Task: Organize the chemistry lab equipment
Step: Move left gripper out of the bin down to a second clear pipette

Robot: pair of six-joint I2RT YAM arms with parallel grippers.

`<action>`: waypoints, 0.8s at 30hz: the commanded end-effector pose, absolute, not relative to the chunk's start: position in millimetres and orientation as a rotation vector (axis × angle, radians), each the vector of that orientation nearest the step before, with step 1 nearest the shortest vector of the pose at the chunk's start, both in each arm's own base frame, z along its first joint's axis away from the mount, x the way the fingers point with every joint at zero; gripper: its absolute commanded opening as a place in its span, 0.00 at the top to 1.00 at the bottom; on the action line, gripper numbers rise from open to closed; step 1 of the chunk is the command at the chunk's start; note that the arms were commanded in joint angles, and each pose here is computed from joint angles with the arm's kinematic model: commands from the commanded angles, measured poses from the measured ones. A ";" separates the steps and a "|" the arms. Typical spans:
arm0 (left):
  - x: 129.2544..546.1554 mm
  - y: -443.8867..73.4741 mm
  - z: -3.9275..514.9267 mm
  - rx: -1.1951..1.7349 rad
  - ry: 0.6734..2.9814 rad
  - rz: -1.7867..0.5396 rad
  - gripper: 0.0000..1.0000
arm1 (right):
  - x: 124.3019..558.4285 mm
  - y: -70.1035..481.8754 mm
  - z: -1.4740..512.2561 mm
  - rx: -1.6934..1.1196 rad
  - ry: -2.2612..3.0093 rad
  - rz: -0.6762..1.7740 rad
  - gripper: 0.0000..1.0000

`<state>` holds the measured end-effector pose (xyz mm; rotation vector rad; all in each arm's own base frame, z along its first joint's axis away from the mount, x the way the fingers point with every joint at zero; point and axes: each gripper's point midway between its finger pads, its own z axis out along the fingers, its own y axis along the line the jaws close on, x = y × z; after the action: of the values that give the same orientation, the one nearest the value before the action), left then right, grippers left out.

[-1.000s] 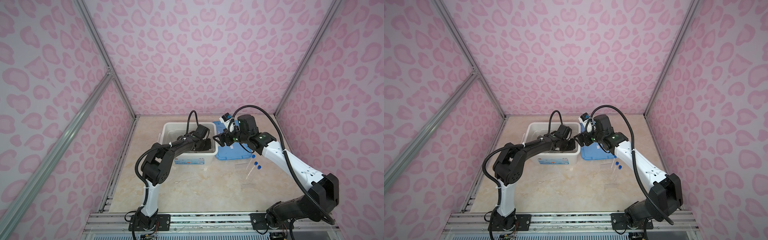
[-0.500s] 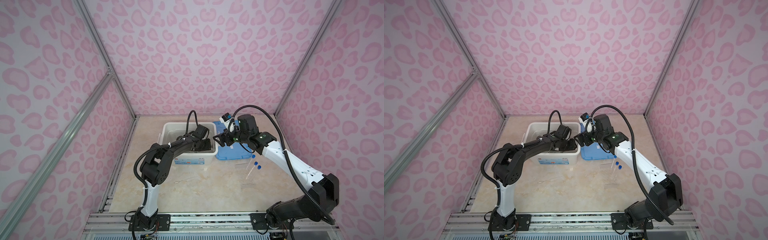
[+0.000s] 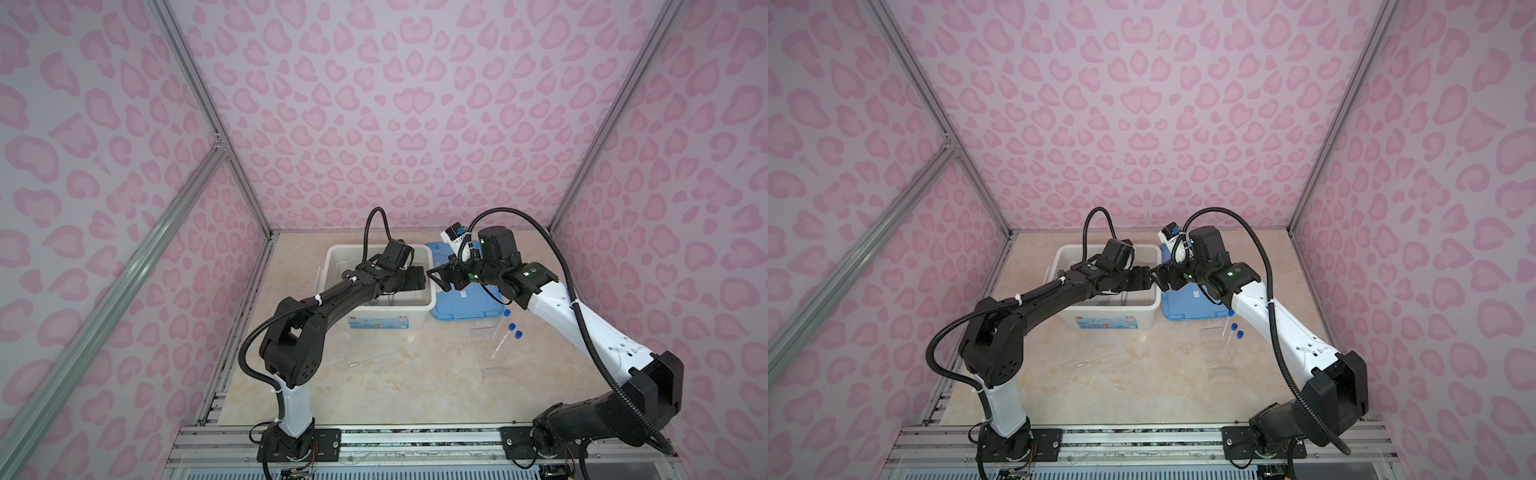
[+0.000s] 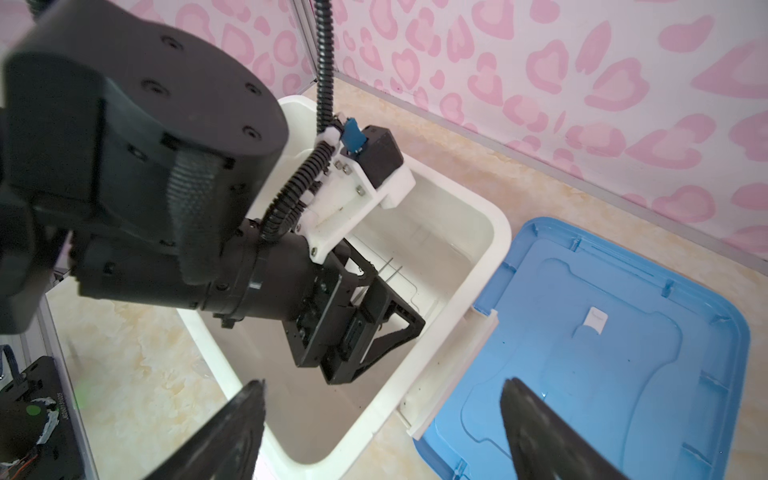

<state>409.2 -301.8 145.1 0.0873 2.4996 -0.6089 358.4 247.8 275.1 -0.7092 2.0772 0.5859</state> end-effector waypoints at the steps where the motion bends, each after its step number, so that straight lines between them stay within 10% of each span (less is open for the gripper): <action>1: 408.0 -291.3 168.6 0.089 2.454 -0.571 0.14 | 357.7 246.0 280.5 -0.707 2.066 0.573 0.11; 24: 297.6 -216.0 290.3 0.331 2.321 -0.549 0.17 | 297.7 259.7 309.5 -0.844 1.952 0.597 0.08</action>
<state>323.5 -228.7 302.1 0.2314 2.2648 -0.5857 306.9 257.2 316.8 -0.7968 1.9477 0.6215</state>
